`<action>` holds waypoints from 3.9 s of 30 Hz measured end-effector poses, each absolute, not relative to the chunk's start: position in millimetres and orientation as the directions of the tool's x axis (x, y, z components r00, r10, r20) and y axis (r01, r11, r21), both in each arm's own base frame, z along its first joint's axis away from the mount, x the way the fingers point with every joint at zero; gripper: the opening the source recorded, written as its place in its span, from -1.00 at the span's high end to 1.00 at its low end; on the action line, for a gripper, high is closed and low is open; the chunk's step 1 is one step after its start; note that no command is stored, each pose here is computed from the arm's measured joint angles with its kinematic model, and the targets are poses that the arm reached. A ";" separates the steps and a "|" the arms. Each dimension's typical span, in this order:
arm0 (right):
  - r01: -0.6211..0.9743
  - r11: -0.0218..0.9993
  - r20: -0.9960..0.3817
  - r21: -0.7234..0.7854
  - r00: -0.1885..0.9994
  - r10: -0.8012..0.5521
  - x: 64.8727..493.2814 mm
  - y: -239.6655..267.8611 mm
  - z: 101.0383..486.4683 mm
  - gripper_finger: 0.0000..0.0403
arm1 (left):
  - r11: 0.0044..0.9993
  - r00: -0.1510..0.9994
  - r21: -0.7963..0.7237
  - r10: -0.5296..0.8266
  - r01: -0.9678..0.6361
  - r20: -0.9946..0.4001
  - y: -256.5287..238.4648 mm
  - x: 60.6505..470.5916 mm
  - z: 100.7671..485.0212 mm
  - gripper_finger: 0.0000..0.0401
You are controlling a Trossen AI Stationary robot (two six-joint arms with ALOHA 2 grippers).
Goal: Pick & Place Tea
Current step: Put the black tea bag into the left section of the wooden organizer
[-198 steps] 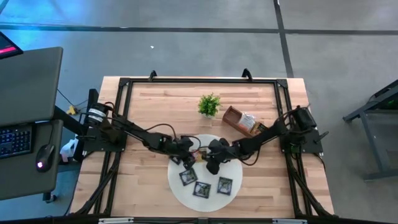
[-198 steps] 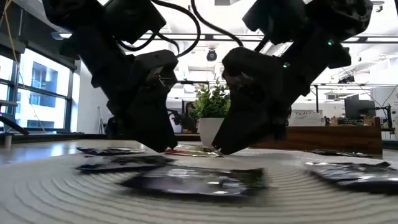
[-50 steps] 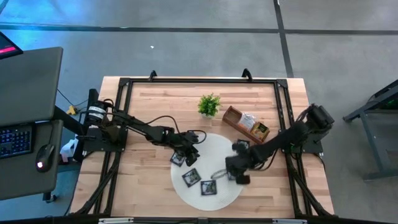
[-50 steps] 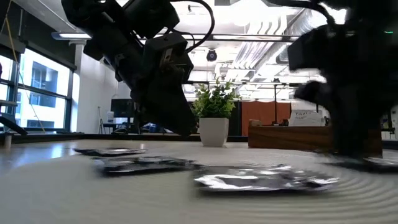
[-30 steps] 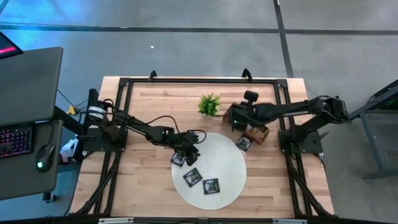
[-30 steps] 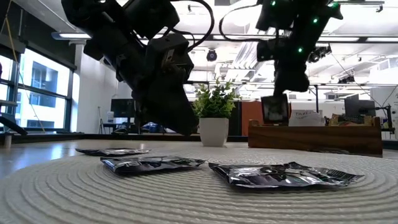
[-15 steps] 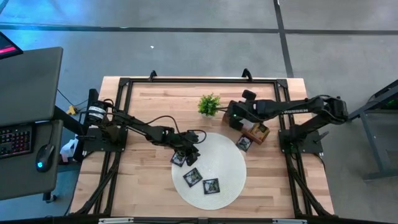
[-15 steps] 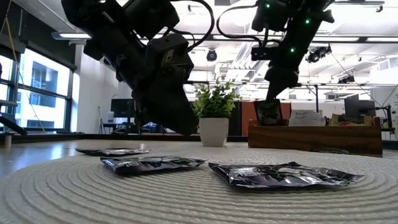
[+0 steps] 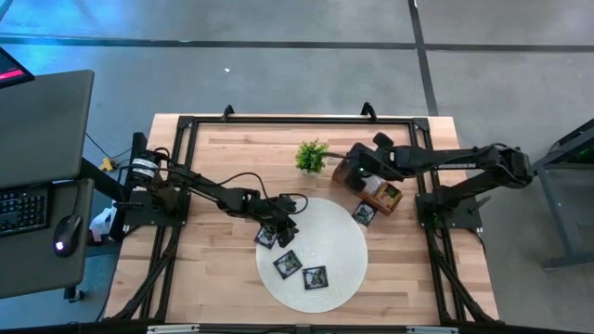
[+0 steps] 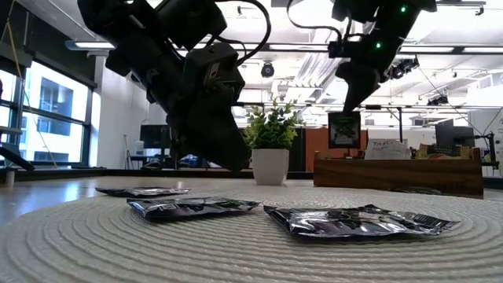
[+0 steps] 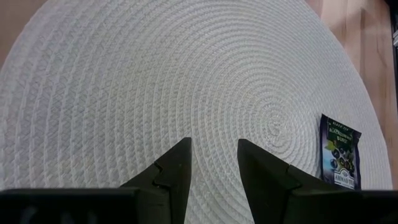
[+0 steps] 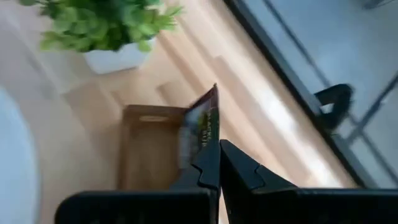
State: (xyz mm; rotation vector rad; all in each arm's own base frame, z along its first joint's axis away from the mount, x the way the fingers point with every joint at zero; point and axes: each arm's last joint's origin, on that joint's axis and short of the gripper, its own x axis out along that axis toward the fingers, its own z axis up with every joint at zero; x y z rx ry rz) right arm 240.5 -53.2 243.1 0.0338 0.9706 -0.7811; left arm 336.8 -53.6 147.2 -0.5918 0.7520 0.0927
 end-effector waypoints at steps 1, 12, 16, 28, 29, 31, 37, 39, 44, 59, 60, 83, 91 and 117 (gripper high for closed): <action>0.610 0.736 -0.756 -0.294 0.323 -0.570 240.5 -52.9 242.9 1.00 | 0.834 0.735 -0.473 -0.127 -0.285 -0.667 -53.6 336.9 147.3 0.36; 0.608 0.722 -0.792 -0.331 0.237 -0.563 252.9 -55.1 219.0 1.00 | 0.834 0.734 -0.472 -0.127 -0.285 -0.667 -53.6 336.8 147.2 0.36; 0.598 0.722 -0.801 -0.348 0.211 -0.561 256.5 -56.0 211.1 1.00 | 0.834 0.734 -0.472 -0.127 -0.285 -0.667 -53.6 336.9 147.2 0.36; 0.534 0.751 -0.802 -0.388 0.207 -0.561 257.7 -56.2 209.2 0.73 | 0.844 0.735 -0.462 -0.127 -0.273 -0.666 -53.6 336.9 147.3 0.36; 0.525 0.750 -0.795 -0.403 0.204 -0.571 257.7 -56.5 209.5 0.68 | 0.844 0.735 -0.462 -0.127 -0.273 -0.666 -53.6 336.9 147.3 0.36; 0.498 0.754 -0.786 -0.428 0.206 -0.583 258.0 -55.1 211.1 0.60 | 0.844 0.735 -0.462 -0.127 -0.273 -0.667 -53.6 336.9 147.3 0.36; 0.369 0.848 -0.801 -0.380 0.328 -0.501 272.6 -29.7 234.5 0.46 | 0.844 0.735 -0.462 -0.127 -0.273 -0.666 -53.6 337.0 147.4 0.36; 0.296 0.892 -0.809 -0.343 0.389 -0.440 278.1 -13.8 242.9 0.46 | 0.844 0.736 -0.462 -0.127 -0.273 -0.665 -53.6 337.0 147.4 0.36; 0.212 0.954 -0.837 -0.213 0.465 -0.290 278.9 28.1 245.8 0.45 | 0.844 0.736 -0.463 -0.127 -0.273 -0.665 -53.6 337.0 147.4 0.36; -0.044 0.991 -0.965 -0.128 0.238 -0.114 232.8 50.9 165.1 0.27 | 0.844 0.739 -0.463 -0.125 -0.272 -0.662 -53.6 337.3 147.6 0.36; -0.088 0.987 -0.965 -0.134 0.238 -0.110 230.8 50.7 160.8 0.23 | 0.844 0.739 -0.463 -0.125 -0.272 -0.662 -53.6 337.3 147.6 0.36; -0.140 0.990 -0.955 -0.019 0.296 0.024 209.6 11.8 112.6 0.38 | 0.842 0.741 -0.465 -0.123 -0.275 -0.661 -53.6 337.5 147.8 0.36; -0.052 0.997 -0.911 -0.048 0.412 -0.022 224.5 10.8 133.7 0.96 | 0.841 0.740 -0.466 -0.124 -0.276 -0.661 -53.6 337.4 147.7 0.36; 0.535 0.845 -0.738 0.031 0.583 -0.341 254.9 -66.8 204.2 0.93 | 0.841 0.730 -0.476 -0.153 -0.258 -0.667 -54.4 336.8 147.2 0.36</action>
